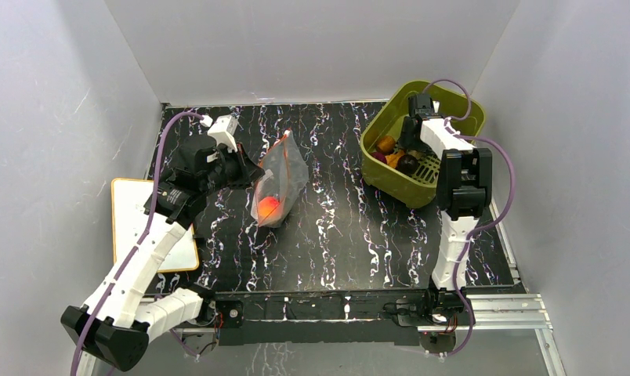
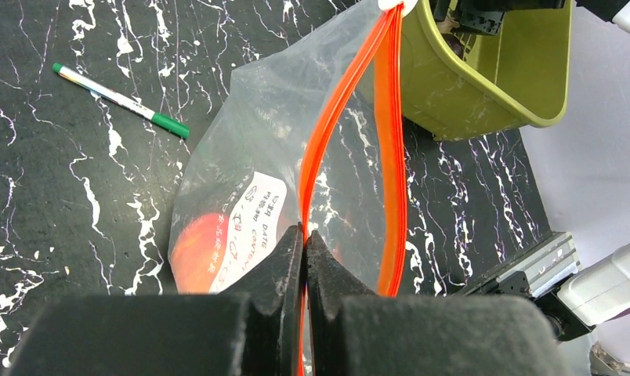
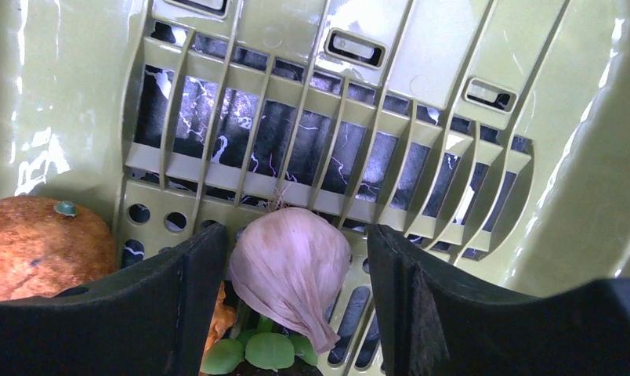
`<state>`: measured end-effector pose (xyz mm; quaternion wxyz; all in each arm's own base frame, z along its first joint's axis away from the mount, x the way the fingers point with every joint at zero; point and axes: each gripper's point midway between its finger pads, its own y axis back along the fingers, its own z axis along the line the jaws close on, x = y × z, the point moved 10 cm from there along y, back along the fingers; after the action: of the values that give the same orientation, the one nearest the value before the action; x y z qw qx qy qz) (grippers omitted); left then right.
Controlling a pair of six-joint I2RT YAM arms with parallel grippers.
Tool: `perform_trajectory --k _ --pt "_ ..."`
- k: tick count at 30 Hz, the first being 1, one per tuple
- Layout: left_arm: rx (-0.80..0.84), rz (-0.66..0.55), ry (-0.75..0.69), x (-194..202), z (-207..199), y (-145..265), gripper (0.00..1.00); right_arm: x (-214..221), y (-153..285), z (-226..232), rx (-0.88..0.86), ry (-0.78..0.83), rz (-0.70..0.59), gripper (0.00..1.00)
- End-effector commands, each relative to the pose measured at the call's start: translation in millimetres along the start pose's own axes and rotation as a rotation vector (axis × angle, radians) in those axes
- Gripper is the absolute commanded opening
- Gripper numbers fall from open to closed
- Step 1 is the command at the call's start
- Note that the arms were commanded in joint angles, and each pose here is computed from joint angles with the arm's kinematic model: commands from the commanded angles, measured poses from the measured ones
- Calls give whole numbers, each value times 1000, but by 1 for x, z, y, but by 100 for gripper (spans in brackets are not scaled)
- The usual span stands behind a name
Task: Place the food in the zip-top bag and seal the zipper
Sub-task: Pick up the fake vegetable from the bin.
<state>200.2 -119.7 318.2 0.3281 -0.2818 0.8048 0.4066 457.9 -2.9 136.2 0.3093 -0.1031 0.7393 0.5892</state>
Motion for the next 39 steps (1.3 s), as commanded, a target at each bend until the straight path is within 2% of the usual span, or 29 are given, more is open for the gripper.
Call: perform_trajectory --k 1,4,6,16,21,32,39 --pt "9 -38 -5 -4 -4 12 0 -17 19 -5 -26 -70 -64 60" --pt "9 -40 -8 -6 -5 11 0 -19 21 -5 -35 -77 -71 44" --pt "9 -42 -9 -7 -5 12 0 -23 25 -6 -39 -78 -84 41" --pt "17 -61 -17 -10 -7 14 0 -38 63 -15 -44 -75 -140 40" --pt "-28 -54 -14 -8 -3 14 0 -54 90 -19 -64 -80 -155 40" --pt "0 -59 5 -11 -6 9 0 -50 176 -17 -317 -162 -183 39" --pt "28 -76 48 -13 -9 5 0 -31 241 18 -540 -172 -197 38"
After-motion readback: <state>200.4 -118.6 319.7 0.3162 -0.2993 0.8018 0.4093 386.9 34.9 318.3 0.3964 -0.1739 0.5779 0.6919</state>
